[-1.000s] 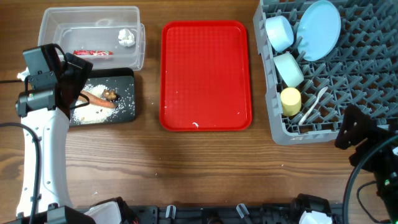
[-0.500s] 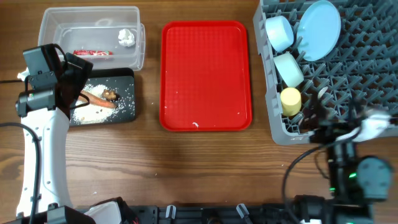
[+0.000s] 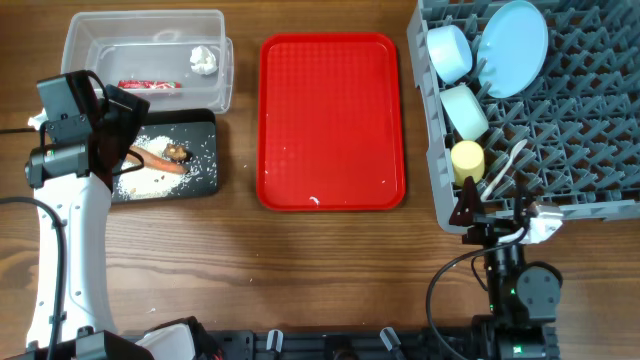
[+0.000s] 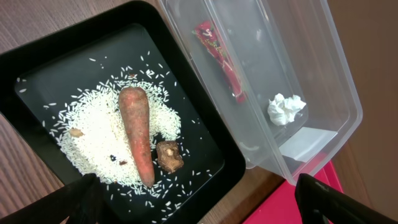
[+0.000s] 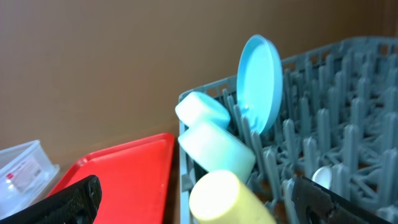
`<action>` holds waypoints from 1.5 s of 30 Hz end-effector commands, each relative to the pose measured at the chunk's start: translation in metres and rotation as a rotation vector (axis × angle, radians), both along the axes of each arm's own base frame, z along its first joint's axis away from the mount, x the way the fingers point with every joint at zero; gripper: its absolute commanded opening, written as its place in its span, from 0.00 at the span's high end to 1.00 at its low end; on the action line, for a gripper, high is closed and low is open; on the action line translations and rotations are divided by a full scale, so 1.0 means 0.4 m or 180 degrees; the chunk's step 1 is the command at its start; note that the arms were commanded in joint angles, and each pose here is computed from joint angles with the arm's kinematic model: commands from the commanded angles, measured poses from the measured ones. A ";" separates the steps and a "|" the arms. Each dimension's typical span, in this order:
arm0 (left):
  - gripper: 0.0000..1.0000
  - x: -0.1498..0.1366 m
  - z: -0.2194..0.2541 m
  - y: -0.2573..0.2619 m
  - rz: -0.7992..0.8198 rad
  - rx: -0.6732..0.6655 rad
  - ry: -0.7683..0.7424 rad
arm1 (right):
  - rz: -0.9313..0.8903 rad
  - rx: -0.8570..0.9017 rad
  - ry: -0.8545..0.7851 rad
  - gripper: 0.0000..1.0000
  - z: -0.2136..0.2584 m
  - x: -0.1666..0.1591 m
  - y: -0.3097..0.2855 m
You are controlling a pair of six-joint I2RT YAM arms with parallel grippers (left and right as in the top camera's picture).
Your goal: Sort waste into correct bins and load items into the dishwasher rack
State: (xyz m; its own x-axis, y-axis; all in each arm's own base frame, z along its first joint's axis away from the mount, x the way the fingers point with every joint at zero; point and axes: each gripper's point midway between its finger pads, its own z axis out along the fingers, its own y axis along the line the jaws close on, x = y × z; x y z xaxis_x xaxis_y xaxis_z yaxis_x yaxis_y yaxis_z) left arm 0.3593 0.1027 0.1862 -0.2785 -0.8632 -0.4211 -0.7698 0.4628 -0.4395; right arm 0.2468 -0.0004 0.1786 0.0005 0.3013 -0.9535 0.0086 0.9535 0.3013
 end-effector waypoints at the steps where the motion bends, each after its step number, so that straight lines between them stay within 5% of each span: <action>1: 0.00 0.004 0.013 0.004 -0.0043 0.0036 -0.0035 | 0.0363 0.0154 -0.0026 0.00 -0.005 -0.003 0.050; 35: 0.00 -0.025 0.029 0.018 0.0054 0.0184 -0.0025 | 0.0378 0.0466 -0.0005 0.00 -0.005 -0.003 0.052; 41: 0.00 0.024 0.137 -0.142 -0.1530 0.1185 -0.0999 | 0.0377 0.0464 -0.0005 0.00 -0.005 -0.003 0.052; 45: 0.00 -0.034 0.164 -0.246 -0.2235 0.1841 -0.1610 | 0.0377 0.0464 -0.0005 0.00 -0.005 -0.003 0.052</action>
